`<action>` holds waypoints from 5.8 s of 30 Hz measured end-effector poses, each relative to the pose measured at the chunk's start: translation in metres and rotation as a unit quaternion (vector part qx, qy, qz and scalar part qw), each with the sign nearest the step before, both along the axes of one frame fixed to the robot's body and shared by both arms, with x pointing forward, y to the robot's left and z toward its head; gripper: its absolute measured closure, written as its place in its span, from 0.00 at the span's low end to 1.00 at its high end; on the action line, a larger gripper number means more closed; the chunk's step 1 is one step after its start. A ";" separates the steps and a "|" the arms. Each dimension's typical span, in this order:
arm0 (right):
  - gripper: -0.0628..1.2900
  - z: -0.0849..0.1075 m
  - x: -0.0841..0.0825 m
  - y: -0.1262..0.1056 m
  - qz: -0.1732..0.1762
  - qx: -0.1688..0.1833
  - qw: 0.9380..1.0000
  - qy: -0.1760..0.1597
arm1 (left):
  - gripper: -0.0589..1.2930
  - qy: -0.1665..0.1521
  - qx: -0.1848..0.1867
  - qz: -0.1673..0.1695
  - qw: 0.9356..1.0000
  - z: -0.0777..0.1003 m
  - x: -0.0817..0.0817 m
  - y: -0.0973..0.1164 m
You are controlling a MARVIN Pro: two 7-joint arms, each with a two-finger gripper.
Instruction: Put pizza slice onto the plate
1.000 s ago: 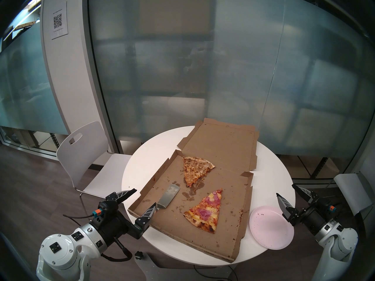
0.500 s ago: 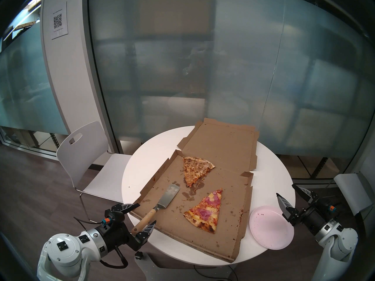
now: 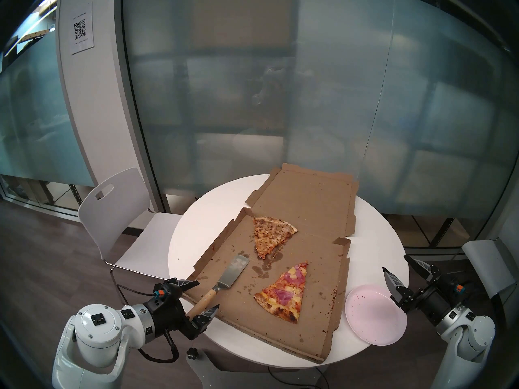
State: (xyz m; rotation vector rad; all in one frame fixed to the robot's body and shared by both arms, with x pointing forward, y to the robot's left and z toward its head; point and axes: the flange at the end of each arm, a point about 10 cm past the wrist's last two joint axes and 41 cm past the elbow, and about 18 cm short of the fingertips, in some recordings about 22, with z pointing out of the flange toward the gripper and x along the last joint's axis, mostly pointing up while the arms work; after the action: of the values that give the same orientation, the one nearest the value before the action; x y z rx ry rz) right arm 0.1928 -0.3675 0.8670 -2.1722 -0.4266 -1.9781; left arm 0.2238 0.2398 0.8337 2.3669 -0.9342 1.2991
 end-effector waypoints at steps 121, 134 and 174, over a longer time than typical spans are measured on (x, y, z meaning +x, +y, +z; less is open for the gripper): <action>0.05 0.000 0.000 0.000 0.000 0.000 1.000 0.001 | 0.75 -0.182 0.222 -0.231 0.930 -0.015 0.073 -0.005; 0.05 0.000 0.000 0.000 0.000 0.000 1.000 0.001 | 0.75 -0.180 0.245 -0.258 0.917 -0.011 0.079 0.002; 0.05 0.000 0.000 0.000 0.000 0.000 1.000 0.001 | 0.78 -0.129 0.269 -0.305 0.905 -0.021 0.080 0.006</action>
State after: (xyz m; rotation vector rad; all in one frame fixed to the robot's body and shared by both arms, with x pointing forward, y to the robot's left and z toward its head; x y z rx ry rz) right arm 0.1926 -0.3674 0.8667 -2.1739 -0.4260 -1.9762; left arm 0.3039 0.2461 0.8123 1.9537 -2.1380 1.2003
